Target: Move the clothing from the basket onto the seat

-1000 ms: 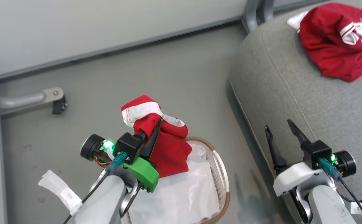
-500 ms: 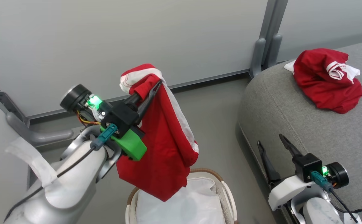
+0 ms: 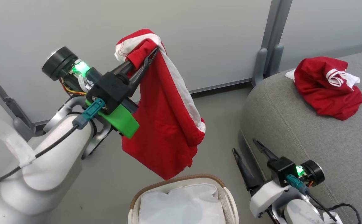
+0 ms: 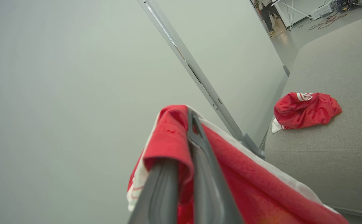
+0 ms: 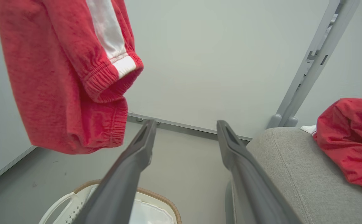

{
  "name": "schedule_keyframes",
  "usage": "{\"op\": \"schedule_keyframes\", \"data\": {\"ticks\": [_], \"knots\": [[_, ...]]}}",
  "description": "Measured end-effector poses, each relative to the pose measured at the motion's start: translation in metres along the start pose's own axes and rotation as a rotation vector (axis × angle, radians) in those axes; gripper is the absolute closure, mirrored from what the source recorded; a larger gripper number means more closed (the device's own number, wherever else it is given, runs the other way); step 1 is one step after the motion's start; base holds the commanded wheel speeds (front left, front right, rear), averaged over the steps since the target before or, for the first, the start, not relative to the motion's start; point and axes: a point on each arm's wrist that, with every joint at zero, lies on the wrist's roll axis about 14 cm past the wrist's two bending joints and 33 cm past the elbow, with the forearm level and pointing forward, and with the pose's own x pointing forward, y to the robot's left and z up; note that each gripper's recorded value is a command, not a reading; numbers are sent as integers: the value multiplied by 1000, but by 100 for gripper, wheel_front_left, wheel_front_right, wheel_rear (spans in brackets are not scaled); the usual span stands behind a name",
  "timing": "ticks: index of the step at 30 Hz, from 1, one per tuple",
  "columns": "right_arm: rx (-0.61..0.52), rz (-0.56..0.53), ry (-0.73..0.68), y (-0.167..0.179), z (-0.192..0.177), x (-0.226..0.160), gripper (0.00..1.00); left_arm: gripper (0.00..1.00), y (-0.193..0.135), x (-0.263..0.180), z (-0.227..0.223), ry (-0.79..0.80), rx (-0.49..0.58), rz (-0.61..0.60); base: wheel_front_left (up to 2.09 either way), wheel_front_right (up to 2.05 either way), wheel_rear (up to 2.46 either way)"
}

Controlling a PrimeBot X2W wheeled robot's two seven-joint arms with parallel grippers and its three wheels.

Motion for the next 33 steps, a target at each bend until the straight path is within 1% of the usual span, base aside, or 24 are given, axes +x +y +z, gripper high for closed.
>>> {"op": "schedule_keyframes", "data": {"ticks": [5, 8, 13, 17, 21, 33], "knots": [[5, 104, -28, 32, 10, 13, 0, 100, 2, 2, 9, -18, 13, 1, 0, 0, 0], [37, 155, -32, 48, 13, 18, 0, 100, 0, 2, 12, -25, 11, -3, 0, 0, 0], [49, 270, -36, 82, 18, 27, 0, 100, -12, 1, 17, -35, 9, -32, 0, 0, 0], [57, 336, -63, 101, 30, 32, 0, 100, -21, -2, 20, -36, 5, -53, 0, 0, 0], [84, 361, -103, 110, 45, 37, 0, 100, -25, -5, 24, -42, 6, -62, 0, 0, 0], [99, 369, -62, 113, 32, 38, 0, 100, -31, -7, 35, -66, 5, -78, 0, 0, 0]]}}
